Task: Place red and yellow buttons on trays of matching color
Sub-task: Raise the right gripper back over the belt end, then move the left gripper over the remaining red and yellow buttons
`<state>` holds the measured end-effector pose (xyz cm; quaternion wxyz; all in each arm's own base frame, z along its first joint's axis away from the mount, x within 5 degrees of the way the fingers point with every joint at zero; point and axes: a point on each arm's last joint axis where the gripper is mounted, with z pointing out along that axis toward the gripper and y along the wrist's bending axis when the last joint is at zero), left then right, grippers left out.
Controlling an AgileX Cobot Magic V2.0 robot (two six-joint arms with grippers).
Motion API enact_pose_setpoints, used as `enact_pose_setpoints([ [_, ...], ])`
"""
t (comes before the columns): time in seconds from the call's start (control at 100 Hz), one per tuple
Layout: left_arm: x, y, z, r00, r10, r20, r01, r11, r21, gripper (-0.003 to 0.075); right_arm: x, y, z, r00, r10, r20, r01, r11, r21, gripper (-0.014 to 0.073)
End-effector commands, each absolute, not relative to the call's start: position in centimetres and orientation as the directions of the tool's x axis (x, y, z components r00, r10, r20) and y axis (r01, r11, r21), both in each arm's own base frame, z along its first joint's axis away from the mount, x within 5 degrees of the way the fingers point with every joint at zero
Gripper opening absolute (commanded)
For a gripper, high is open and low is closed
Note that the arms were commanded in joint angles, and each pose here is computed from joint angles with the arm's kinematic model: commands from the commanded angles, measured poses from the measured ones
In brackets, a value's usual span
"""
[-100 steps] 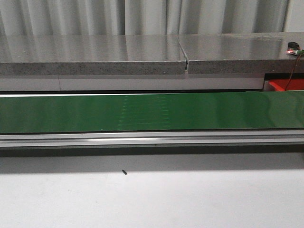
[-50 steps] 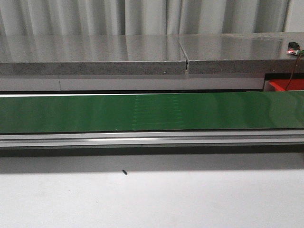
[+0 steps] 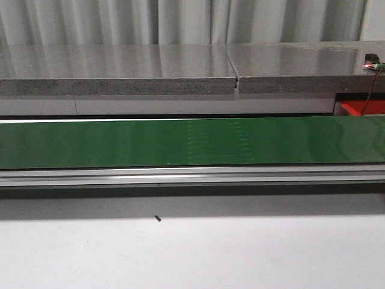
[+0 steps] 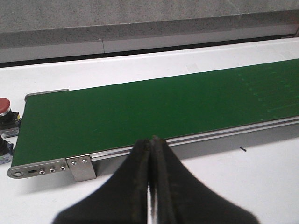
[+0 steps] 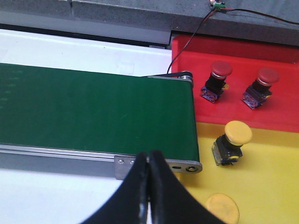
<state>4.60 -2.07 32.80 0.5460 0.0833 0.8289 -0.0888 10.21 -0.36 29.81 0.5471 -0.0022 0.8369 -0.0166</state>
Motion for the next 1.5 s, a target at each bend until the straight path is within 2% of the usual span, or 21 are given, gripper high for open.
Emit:
enact_pose_setpoints([
  [0.0, 4.8, -2.1, 34.1, -0.317, 0.003, -0.948, 0.227, 0.971, -0.073, -0.002, 10.4, -0.5, 31.3, -0.304, -0.034, -0.952, 0.03, 0.999, -0.046, -0.0067],
  [0.29, 4.9, -2.0, 34.3, -0.301, -0.001, -0.954, 0.223, 0.972, -0.072, -0.002, 10.4, -0.5, 31.3, -0.304, -0.034, -0.952, 0.03, 0.999, -0.046, -0.0067],
  [0.45, 5.1, -1.5, 34.4, -0.277, 0.045, -0.96, 0.177, 0.984, -0.005, -0.002, 10.4, -0.5, 31.3, -0.304, -0.034, -0.952, 0.03, 0.999, -0.046, -0.0067],
  [0.65, 5.4, -0.4, 34.4, -0.29, -0.095, -0.952, 0.018, 0.994, -0.105, -0.002, 10.4, -0.5, 31.3, -0.304, -0.034, -0.952, 0.03, 0.999, -0.046, -0.0067],
  [0.96, 8.5, -0.5, 34.2, -0.355, -0.117, -0.928, 0.012, 0.992, -0.13, -0.0015, 10.4, -0.5, 31.3, -0.304, -0.034, -0.952, 0.03, 0.999, -0.046, -0.0067],
  [1.01, 9.3, -0.5, 34.0, -0.37, -0.118, -0.922, 0.008, 0.991, -0.13, 0.001, 10.4, -0.5, 31.3, -0.304, -0.034, -0.952, 0.03, 0.999, -0.046, -0.0067],
  [1.08, 10.4, -0.5, 33.8, -0.389, -0.119, -0.914, 0.004, 0.991, -0.13, 0.0086, 10.4, -0.5, 31.3, -0.304, -0.034, -0.952, 0.03, 0.999, -0.046, -0.0067],
  [1.13, 11.2, -0.5, 33.6, -0.4, -0.119, -0.909, 0.0, 0.991, -0.13, 0.0162, 10.4, -0.5, 31.3, -0.304, -0.034, -0.952, 0.03, 0.999, -0.046, -0.0067],
  [1.14, 11.5, -0.5, 33.6, -0.407, -0.12, -0.906, -0.001, 0.991, -0.13, 0.0198, 10.4, -0.5, 31.3, -0.304, -0.034, -0.952, 0.03, 0.999, -0.046, -0.0067],
  [1.15, 11.5, -0.5, 33.6, -0.407, -0.12, -0.906, -0.001, 0.991, -0.13, 0.0198, 10.4, -0.5, 31.3, -0.304, -0.034, -0.952, 0.03, 0.999, -0.046, -0.0067],
  [1.25, 13.3, -0.4, 33.0, -0.439, -0.101, -0.893, -0.011, 0.994, -0.108, 0.0402, 10.4, -0.5, 31.3, -0.304, -0.034, -0.952, 0.03, 0.999, -0.046, -0.0067],
  [1.31, 14.3, -0.4, 32.5, -0.472, -0.101, -0.876, -0.015, 0.994, -0.107, 0.0481, 10.4, -0.5, 31.3, -0.304, -0.034, -0.952, 0.03, 0.999, -0.046, -0.0067],
  [1.37, 15.2, -0.3, 32.2, -0.499, -0.124, -0.858, -0.035, 0.992, -0.123, 0.0507, 10.4, -0.5, 31.3, -0.304, -0.034, -0.952, 0.03, 0.999, -0.046, -0.0067],
  [1.49, 17.0, 0.5, 32.1, -0.526, -0.176, -0.832, -0.102, 0.984, -0.144, 0.0505, 10.4, -0.5, 31.3, -0.304, -0.034, -0.952, 0.03, 0.999, -0.046, -0.0067],
])
